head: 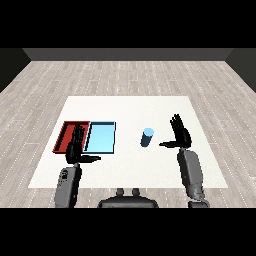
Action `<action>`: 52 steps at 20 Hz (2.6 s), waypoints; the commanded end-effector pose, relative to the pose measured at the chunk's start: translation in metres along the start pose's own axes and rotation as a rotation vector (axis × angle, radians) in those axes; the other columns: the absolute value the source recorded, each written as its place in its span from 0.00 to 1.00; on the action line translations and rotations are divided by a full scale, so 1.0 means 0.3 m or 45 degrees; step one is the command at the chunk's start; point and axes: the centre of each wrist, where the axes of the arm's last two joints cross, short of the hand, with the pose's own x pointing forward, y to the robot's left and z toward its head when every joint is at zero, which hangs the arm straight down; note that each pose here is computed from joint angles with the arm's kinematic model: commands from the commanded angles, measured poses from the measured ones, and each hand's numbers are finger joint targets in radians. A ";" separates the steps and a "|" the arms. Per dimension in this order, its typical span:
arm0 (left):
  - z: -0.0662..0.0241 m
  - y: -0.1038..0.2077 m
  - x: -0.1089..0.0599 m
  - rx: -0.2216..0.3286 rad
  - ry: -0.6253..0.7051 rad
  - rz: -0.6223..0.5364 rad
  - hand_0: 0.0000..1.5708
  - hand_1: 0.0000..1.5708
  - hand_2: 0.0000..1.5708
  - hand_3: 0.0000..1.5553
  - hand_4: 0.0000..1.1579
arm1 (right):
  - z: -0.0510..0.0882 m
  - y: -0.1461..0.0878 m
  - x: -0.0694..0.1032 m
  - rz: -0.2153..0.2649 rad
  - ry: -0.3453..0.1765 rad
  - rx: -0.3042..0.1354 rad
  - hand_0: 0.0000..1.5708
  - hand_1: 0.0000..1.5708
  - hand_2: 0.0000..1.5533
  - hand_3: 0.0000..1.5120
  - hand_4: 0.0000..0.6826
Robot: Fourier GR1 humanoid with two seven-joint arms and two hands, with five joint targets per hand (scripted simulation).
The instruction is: Pick the blue can and put it in the blue box
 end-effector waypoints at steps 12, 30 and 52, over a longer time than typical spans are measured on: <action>0.005 0.052 -0.028 0.036 -0.025 0.029 0.00 0.00 0.00 0.00 0.00 | -0.020 0.153 -0.092 -0.116 0.036 -0.001 0.00 0.00 0.00 0.00 0.00; 0.004 0.035 0.045 0.060 -0.018 0.039 0.00 0.00 0.00 0.00 0.00 | -0.004 0.166 -0.235 -0.276 0.120 -0.066 0.00 0.00 0.00 0.00 0.00; 0.067 -0.008 0.050 0.031 -0.030 0.056 0.00 0.00 0.00 0.00 0.00 | -0.089 0.313 -0.311 -0.307 0.244 -0.030 0.00 0.00 0.00 0.00 0.00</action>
